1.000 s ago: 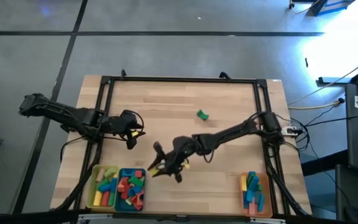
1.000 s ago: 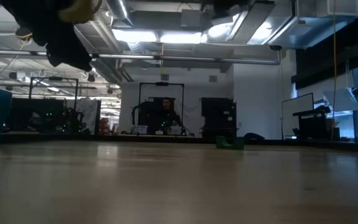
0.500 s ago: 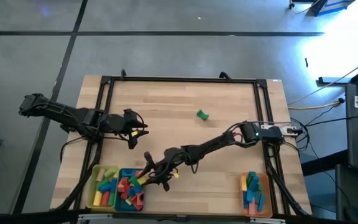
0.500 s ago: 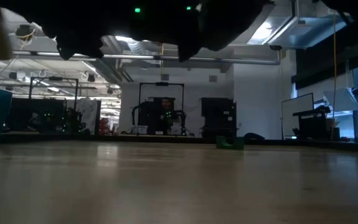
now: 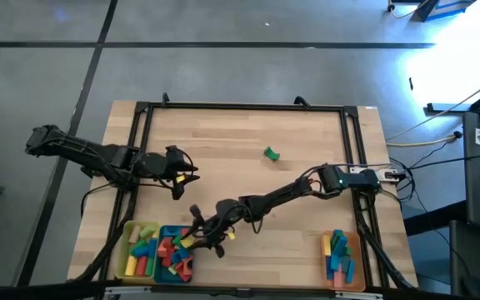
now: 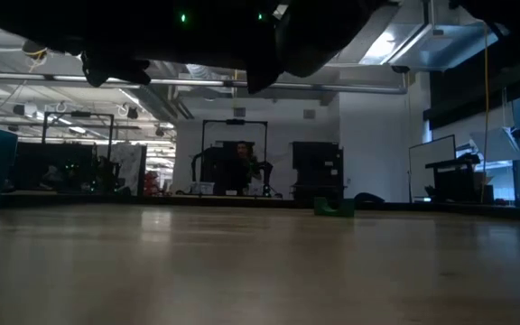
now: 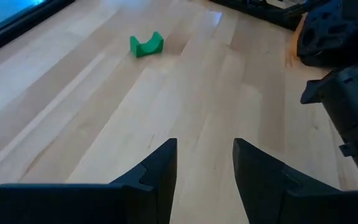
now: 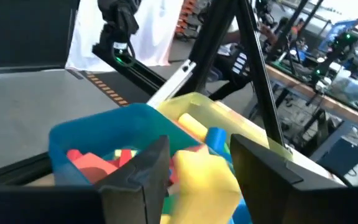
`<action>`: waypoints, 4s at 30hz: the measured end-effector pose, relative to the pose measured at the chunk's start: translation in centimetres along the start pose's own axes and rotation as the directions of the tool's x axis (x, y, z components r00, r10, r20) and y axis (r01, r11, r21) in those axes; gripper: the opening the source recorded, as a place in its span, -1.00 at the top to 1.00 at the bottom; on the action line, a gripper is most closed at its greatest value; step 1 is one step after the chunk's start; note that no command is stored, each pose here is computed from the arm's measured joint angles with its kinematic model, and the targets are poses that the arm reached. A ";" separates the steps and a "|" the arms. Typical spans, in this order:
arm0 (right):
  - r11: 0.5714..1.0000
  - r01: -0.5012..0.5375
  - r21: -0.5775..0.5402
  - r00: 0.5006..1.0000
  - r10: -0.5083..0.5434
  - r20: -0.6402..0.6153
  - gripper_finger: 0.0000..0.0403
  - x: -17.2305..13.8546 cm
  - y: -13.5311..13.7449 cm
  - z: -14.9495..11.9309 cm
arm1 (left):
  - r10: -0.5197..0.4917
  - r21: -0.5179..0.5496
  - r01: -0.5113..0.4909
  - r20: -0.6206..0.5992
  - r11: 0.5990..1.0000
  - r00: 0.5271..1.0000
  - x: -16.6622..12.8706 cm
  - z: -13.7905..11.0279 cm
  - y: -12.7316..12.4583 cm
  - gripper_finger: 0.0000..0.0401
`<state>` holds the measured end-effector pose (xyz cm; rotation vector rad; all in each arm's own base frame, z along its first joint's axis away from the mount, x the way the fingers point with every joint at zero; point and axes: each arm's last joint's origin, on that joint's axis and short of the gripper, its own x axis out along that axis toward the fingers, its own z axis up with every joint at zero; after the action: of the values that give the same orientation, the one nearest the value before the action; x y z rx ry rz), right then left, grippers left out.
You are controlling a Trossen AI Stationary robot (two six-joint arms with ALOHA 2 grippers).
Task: Sort blocks by size
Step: Put the yellow arch block into the blue bin, then put the green arch block into the blue bin
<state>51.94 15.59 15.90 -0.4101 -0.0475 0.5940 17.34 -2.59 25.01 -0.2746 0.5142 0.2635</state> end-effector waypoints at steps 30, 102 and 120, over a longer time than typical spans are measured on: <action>0.962 0.246 0.120 0.682 -0.084 -0.727 0.12 -13.7 -6.5 12.1 | -0.275 0.236 0.207 0.305 0.949 0.912 -4.9 -3.4 0.1 0.33; 0.324 0.922 0.210 0.166 0.158 -0.973 -0.04 -27.2 -17.0 0.7 | -0.010 0.043 -0.018 0.573 0.999 0.820 -2.5 -9.5 5.5 0.33; 0.386 0.916 0.110 0.001 0.272 -0.962 -0.38 -26.2 -16.0 -6.0 | -0.010 0.043 -0.018 0.573 0.999 0.820 -2.5 -9.5 5.5 0.33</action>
<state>39.72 -13.09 18.56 0.3326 1.4726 -0.5464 9.30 -1.01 17.26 -0.1356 -0.0821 0.3224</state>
